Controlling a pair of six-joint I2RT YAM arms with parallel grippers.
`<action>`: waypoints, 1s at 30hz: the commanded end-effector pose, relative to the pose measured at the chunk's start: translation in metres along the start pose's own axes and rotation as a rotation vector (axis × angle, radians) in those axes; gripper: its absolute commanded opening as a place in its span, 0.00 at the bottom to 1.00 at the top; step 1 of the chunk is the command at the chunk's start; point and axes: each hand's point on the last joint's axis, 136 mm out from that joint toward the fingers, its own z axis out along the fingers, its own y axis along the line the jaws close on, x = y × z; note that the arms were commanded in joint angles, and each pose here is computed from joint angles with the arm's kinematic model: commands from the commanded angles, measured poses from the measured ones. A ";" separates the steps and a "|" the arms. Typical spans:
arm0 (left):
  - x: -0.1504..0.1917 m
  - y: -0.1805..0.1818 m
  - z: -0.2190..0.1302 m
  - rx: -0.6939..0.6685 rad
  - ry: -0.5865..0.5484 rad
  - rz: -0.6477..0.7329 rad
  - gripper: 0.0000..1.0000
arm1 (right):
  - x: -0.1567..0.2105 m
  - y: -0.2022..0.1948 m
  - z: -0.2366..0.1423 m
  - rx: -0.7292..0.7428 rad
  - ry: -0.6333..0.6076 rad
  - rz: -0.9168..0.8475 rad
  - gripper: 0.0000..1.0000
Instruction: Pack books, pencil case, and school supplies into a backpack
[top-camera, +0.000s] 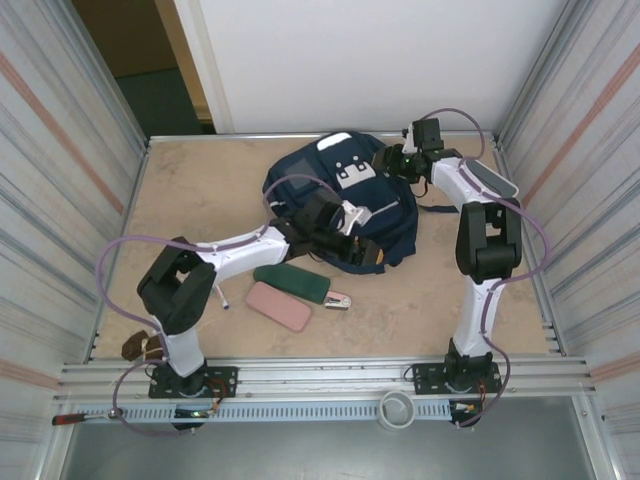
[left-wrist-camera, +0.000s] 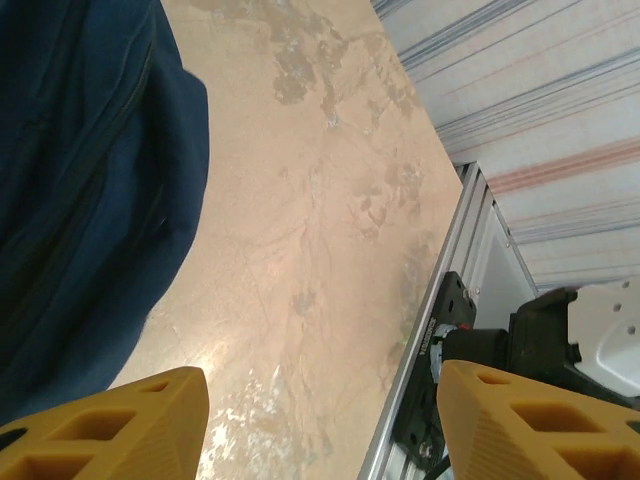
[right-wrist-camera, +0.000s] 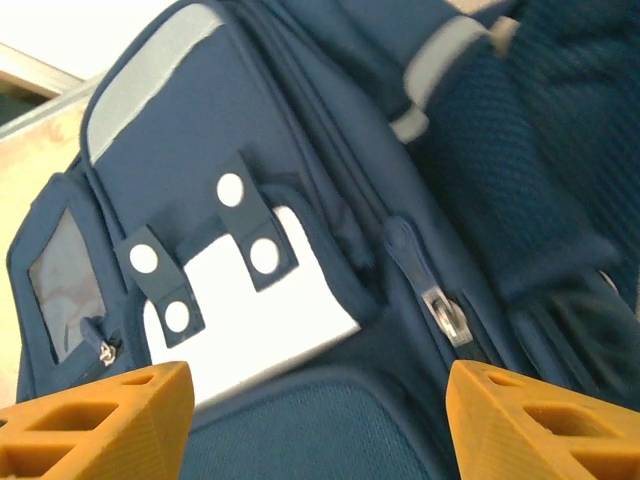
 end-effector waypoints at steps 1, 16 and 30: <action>-0.011 0.000 -0.045 -0.066 -0.063 0.155 0.64 | 0.014 0.009 -0.039 -0.019 0.025 -0.041 0.67; -0.078 0.175 -0.155 -0.414 -0.337 -0.234 0.72 | 0.206 0.017 -0.099 -0.005 0.144 -0.019 0.70; -0.016 0.210 -0.073 -0.473 -0.060 -0.329 0.68 | 0.148 -0.029 -0.062 -0.049 0.031 0.116 0.72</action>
